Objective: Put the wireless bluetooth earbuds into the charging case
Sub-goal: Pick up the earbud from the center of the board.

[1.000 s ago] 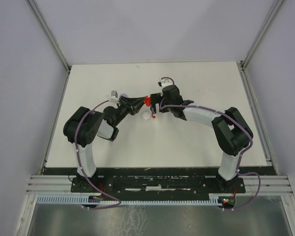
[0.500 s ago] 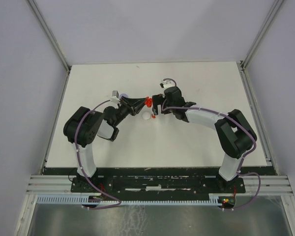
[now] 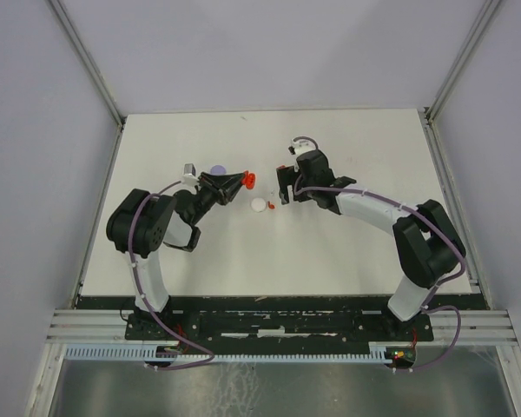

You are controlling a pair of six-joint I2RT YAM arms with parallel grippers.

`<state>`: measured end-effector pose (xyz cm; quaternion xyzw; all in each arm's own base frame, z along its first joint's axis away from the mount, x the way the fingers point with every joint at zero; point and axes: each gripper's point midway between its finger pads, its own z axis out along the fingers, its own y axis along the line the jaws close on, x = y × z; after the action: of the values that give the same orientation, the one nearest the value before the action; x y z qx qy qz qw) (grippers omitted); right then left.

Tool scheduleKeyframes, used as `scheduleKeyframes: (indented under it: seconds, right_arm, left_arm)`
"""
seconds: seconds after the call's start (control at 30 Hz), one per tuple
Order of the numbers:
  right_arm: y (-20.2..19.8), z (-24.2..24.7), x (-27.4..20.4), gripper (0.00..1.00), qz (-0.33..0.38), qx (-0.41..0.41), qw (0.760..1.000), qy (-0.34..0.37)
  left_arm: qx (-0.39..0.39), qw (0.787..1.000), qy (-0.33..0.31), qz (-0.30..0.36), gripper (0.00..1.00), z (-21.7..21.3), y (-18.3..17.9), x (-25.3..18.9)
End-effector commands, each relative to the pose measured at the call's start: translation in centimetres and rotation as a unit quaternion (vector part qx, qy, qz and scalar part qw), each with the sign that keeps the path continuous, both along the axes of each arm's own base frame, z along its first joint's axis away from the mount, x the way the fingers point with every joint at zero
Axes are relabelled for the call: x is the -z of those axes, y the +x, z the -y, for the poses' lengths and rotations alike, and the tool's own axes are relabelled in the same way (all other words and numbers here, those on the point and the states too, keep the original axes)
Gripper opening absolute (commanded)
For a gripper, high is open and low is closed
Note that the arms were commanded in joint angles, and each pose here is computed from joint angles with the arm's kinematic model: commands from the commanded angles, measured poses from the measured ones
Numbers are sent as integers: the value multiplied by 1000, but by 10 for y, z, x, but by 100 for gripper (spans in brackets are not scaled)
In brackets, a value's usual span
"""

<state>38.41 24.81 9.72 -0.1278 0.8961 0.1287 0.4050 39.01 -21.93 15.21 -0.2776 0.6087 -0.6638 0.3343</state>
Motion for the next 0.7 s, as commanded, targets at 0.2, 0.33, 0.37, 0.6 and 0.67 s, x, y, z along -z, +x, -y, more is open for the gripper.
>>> scheduleKeyframes:
  seconds: [0.2,0.33,0.37,0.6,0.67]
  right_arm:
    - [2,-35,27,83,-36,-64,997,-23]
    - [1,-45,35,83,-40,-79,996,-15]
    - [1,-47,35,83,-38,-81,996,-13]
    - [22,-40,25,84,-8,-41,999,-32]
    - [32,-39,17,84,1,-26,999,-37]
  left_arm:
    - [-4,999,8,54,24,-14,-5,-21]
    - [-4,999,9,53,24,-15,-5,-20]
    - [-5,999,9,53,24,-15,-5,-20]
    - [-8,999,10,49,24,-19,-4,-17]
    - [-8,999,9,49,24,-20,-4,-17]
